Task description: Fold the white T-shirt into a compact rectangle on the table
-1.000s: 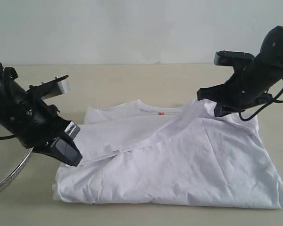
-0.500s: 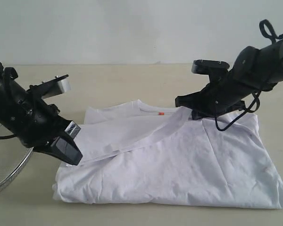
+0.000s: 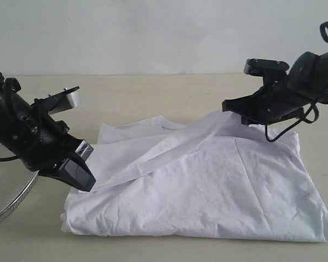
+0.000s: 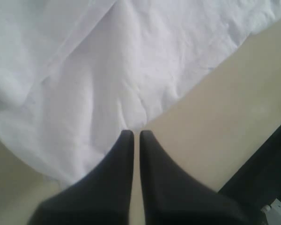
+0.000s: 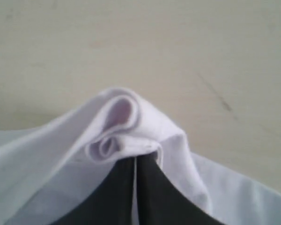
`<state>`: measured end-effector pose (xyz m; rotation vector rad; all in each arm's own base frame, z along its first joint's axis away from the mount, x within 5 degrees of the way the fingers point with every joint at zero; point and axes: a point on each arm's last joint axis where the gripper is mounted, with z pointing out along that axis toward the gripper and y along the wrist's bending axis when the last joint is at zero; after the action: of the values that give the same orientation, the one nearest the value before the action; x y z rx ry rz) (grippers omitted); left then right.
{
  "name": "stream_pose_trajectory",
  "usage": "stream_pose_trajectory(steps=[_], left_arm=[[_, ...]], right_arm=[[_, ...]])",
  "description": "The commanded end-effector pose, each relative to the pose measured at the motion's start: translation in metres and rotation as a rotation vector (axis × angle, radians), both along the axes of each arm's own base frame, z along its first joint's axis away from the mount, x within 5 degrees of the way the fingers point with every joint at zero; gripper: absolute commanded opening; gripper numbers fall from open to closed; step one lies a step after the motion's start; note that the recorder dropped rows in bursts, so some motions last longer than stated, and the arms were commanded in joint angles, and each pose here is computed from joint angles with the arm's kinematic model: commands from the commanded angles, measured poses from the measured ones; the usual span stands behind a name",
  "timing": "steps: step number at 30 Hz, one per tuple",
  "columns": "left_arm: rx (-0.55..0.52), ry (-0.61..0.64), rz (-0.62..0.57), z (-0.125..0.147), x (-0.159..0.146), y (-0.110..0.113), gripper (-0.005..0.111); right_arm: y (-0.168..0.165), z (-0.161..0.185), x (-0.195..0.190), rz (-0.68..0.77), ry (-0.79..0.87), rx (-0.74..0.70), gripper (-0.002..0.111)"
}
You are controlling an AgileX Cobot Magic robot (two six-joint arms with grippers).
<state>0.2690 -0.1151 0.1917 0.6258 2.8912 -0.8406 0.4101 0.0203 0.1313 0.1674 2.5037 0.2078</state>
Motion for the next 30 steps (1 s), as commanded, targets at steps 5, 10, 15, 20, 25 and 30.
stream_pose_trajectory(steps=[5, 10, 15, 20, 25, 30], left_arm=[[-0.010, -0.021, 0.001, 0.004, 0.001, -0.001, 0.005], [-0.010, -0.021, 0.001, 0.004, 0.001, -0.001, 0.005], [-0.010, -0.022, 0.002, 0.004, 0.001, -0.001, 0.005], [-0.010, -0.033, -0.009, 0.004, 0.002, -0.001, 0.005], [-0.010, -0.035, -0.013, 0.004, 0.002, -0.001, 0.005], [-0.011, -0.031, -0.013, 0.004, 0.001, -0.002, 0.005]], right_arm=[[-0.059, 0.007, -0.004, -0.083, 0.017, -0.035, 0.000], [-0.089, 0.028, -0.012, -0.139, -0.008, -0.045, 0.000], [-0.101, 0.044, -0.021, -0.147, 0.005, -0.034, 0.000], [-0.077, 0.049, -0.030, -0.052, 0.107, 0.013, 0.000], [-0.038, 0.055, -0.036, 0.092, 0.173, 0.029, 0.000], [-0.004, 0.047, -0.049, 0.187, 0.249, 0.046, 0.000]])
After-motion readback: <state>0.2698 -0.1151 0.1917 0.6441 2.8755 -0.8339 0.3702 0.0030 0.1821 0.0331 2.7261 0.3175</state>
